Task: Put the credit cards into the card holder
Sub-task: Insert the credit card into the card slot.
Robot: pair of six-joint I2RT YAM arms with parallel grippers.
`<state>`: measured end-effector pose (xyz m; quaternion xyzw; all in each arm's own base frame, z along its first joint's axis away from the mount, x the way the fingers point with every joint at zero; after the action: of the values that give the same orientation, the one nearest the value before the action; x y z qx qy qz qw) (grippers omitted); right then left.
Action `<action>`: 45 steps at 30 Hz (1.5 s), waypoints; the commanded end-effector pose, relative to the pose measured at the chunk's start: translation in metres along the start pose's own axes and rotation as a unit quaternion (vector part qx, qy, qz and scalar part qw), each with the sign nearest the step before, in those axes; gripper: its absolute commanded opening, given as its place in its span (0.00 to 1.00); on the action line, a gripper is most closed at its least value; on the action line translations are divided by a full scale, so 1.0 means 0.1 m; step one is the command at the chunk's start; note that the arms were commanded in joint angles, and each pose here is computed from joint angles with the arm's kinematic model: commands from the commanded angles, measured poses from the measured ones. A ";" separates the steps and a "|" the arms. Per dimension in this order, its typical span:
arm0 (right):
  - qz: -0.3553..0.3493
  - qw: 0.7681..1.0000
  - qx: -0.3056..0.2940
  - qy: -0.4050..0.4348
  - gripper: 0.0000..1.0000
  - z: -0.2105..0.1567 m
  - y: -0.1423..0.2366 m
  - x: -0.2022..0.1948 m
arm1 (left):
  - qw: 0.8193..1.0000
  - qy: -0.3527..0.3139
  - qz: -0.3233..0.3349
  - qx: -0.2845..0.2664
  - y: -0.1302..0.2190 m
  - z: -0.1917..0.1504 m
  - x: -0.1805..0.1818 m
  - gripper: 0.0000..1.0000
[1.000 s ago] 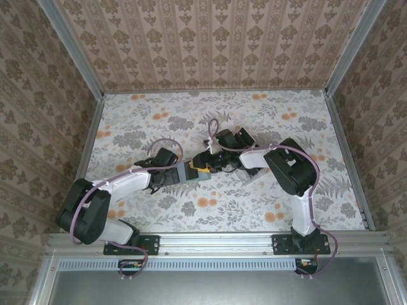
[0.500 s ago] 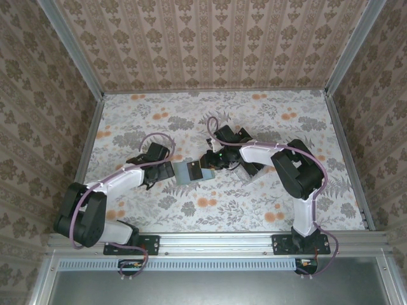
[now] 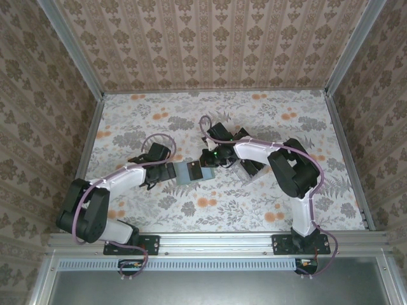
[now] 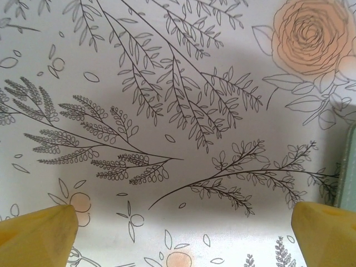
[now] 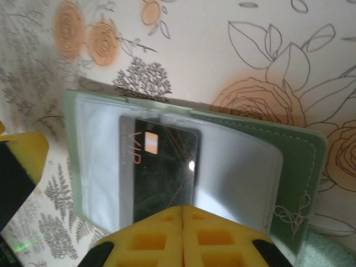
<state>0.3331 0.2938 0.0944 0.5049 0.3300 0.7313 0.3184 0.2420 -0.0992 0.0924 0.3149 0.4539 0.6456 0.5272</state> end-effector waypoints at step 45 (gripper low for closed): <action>-0.042 0.999 0.004 0.000 0.07 0.09 -0.03 -0.07 | 0.999 -0.016 -0.009 0.030 -0.25 -0.06 -0.09 1.00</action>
<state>0.3408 0.2967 0.0829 0.5064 0.3458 0.7176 0.3304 0.2449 -0.1018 0.0795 0.3335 0.4585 0.6392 0.5196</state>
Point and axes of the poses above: each hand's point on the last joint's axis, 136 mm out from that joint toward the fingers, its own y axis back along the fingers, its own x axis along the line the jaws close on, z = x × y, the point moved 7 cm from there along y, back along the fingers, and after that the axes turned 2 degrees about y, right-handed, at the moved point
